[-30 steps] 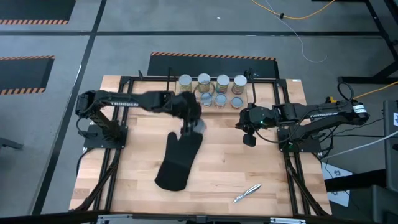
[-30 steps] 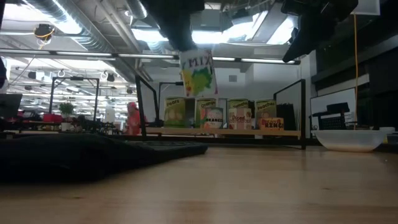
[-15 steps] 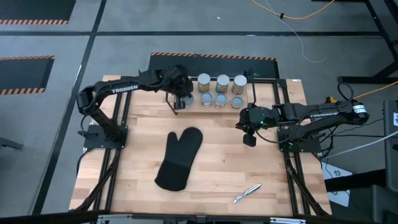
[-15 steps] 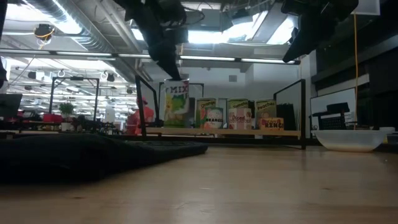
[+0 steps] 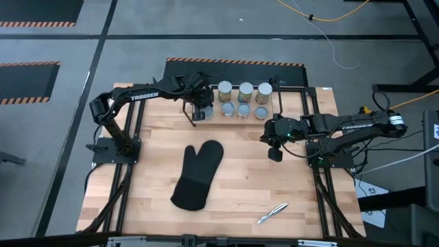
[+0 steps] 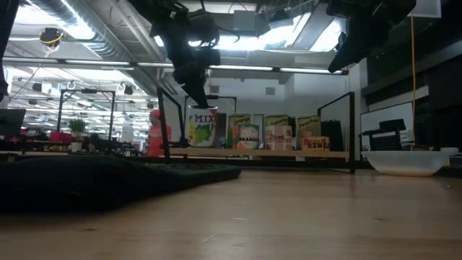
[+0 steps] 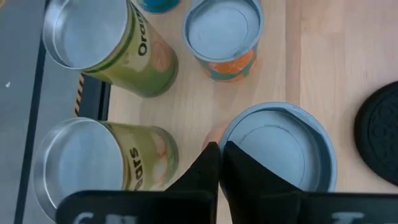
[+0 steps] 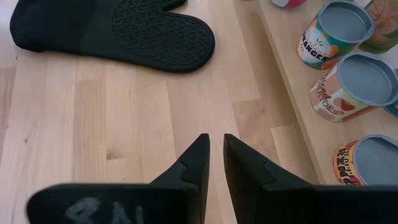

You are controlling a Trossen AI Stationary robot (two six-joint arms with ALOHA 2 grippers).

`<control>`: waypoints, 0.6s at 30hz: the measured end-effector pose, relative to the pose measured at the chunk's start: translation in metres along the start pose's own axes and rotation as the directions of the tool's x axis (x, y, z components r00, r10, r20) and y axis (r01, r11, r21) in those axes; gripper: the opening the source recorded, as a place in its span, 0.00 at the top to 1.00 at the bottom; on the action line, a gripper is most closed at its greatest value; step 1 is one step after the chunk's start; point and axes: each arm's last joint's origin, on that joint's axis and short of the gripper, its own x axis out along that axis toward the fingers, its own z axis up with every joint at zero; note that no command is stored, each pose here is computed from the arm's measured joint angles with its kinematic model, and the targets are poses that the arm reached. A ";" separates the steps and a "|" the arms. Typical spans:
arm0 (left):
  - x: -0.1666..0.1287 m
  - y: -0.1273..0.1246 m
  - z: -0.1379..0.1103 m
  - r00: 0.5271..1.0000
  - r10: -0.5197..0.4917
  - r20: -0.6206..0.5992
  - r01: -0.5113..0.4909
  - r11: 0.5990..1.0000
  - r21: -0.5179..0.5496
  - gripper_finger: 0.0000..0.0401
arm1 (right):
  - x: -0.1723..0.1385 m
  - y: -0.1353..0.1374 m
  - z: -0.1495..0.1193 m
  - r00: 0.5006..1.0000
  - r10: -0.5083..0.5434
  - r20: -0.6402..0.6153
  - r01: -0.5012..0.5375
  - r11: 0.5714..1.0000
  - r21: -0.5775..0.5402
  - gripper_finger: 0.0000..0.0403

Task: Pick and place cans onto a shelf
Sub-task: Put the canned mix fruit on the shelf

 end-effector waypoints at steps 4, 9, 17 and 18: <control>0.000 0.000 0.000 1.000 0.003 0.003 -0.003 1.000 0.000 0.98 | 0.000 0.000 0.000 1.000 0.000 0.000 0.000 1.000 0.000 0.87; 0.003 0.001 0.000 0.999 0.032 -0.017 -0.032 1.000 0.000 0.98 | 0.000 0.000 0.000 1.000 0.000 0.000 0.000 1.000 0.000 0.87; 0.013 0.003 0.000 0.999 0.030 -0.020 -0.030 1.000 -0.003 0.97 | 0.000 0.000 0.000 1.000 0.000 0.000 0.000 1.000 0.000 0.87; 0.013 0.003 0.001 0.999 0.031 -0.018 -0.031 1.000 -0.002 0.97 | 0.000 0.000 0.000 1.000 0.000 0.000 0.000 1.000 0.000 0.87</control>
